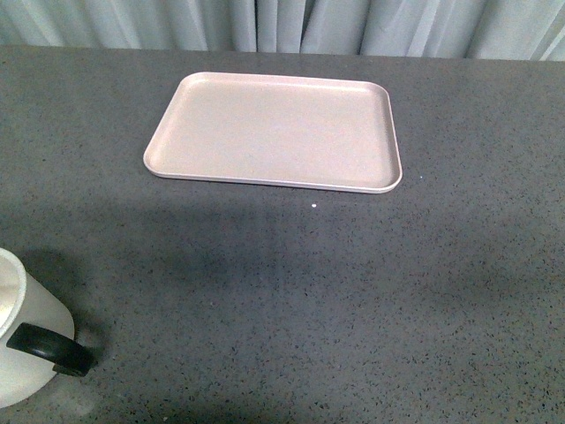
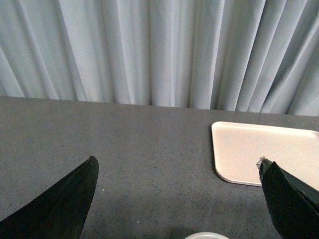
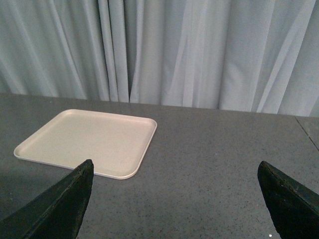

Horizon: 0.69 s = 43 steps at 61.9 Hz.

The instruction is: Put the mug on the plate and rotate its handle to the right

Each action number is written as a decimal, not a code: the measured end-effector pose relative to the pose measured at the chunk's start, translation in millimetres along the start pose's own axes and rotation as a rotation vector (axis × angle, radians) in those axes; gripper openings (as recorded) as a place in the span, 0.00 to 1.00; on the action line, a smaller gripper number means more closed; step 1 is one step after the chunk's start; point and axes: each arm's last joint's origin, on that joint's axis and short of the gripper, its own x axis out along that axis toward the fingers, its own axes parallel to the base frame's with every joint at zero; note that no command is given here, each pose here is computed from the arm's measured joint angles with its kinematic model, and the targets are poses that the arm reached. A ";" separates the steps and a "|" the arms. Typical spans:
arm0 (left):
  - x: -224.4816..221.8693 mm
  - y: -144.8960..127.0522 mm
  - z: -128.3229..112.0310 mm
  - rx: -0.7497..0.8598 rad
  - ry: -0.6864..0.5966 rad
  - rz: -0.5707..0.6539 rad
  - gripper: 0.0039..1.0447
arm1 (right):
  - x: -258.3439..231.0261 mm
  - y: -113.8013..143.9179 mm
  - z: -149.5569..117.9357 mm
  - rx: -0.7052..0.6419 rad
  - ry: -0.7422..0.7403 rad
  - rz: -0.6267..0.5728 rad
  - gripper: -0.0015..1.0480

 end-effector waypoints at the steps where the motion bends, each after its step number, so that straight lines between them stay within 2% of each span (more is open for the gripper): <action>1: 0.0 0.0 0.0 0.000 0.000 0.000 0.91 | 0.0 0.0 0.0 0.000 0.000 0.000 0.91; 25: 0.0 0.0 0.0 0.000 0.000 0.000 0.91 | 0.0 0.0 0.0 0.000 0.000 0.000 0.91; 28: 0.2 -0.1 -0.3 -0.018 0.110 -0.022 0.91 | 0.0 0.0 0.0 0.000 0.000 0.000 0.91; 31: 1.9 0.1 2.7 -0.042 0.376 -0.040 0.91 | 0.0 0.0 0.0 0.000 0.000 0.000 0.91; 35: 7.8 2.0 3.9 -0.059 0.581 -0.040 0.91 | 0.0 0.0 0.0 0.000 0.000 0.001 0.91; 39: 19.8 4.8 3.4 -0.062 0.672 -0.051 0.91 | 0.0 0.0 0.0 0.000 0.000 0.000 0.91; 43: 32.4 7.9 5.5 -0.053 0.698 -0.079 0.91 | 0.0 0.0 0.0 0.000 0.000 0.000 0.91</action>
